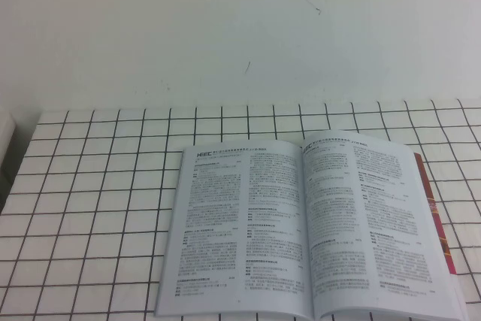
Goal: Close book
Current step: 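Close the open booklet and leave it lying on the table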
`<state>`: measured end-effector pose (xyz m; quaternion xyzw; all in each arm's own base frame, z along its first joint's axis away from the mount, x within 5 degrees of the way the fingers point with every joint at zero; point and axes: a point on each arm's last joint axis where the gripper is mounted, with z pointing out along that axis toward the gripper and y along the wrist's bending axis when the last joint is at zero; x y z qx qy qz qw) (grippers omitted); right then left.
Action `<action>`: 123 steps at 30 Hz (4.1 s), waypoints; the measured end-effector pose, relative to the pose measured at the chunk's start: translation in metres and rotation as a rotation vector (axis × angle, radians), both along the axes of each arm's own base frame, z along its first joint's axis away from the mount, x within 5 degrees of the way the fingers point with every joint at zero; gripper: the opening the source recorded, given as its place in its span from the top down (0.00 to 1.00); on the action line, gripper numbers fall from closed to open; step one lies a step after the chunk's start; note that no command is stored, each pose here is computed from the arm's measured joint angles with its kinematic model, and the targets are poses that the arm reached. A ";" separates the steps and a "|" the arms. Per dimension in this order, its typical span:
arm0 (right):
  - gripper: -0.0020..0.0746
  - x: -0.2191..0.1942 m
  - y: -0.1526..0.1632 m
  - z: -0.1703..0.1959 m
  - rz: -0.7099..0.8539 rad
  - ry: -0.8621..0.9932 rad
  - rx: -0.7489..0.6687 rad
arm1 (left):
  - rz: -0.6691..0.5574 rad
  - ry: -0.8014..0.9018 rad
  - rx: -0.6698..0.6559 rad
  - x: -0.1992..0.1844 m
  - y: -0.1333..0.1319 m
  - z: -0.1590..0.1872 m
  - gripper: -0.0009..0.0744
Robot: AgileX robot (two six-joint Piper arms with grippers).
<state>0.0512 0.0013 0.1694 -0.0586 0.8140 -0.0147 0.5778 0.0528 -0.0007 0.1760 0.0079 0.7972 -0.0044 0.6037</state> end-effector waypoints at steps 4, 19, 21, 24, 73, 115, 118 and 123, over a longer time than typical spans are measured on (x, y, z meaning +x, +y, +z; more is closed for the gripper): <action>0.98 0.000 0.000 0.000 0.000 0.000 0.000 | 0.000 0.000 0.000 0.000 0.000 0.000 0.99; 0.98 0.000 0.000 0.000 0.000 0.000 0.000 | 0.000 0.000 0.000 0.000 0.000 0.000 0.99; 0.98 0.000 0.000 0.000 0.000 0.000 0.000 | 0.000 0.000 0.000 0.000 0.000 0.000 0.99; 0.98 0.000 0.000 0.000 0.000 0.000 0.000 | 0.000 0.000 0.000 0.000 0.000 0.000 0.99; 0.98 0.005 0.003 0.033 0.038 -0.393 -0.058 | -0.015 -0.603 0.015 -0.001 -0.001 0.053 0.99; 0.98 0.085 0.029 0.178 0.266 0.171 0.004 | -0.138 0.106 -0.106 0.072 -0.017 0.161 0.99; 0.98 0.119 0.041 0.171 0.390 0.283 0.014 | -0.227 0.212 -0.152 0.099 -0.026 0.153 0.99; 0.98 0.184 0.058 0.133 0.526 0.495 0.069 | -0.360 0.291 -0.249 0.141 -0.041 0.134 0.99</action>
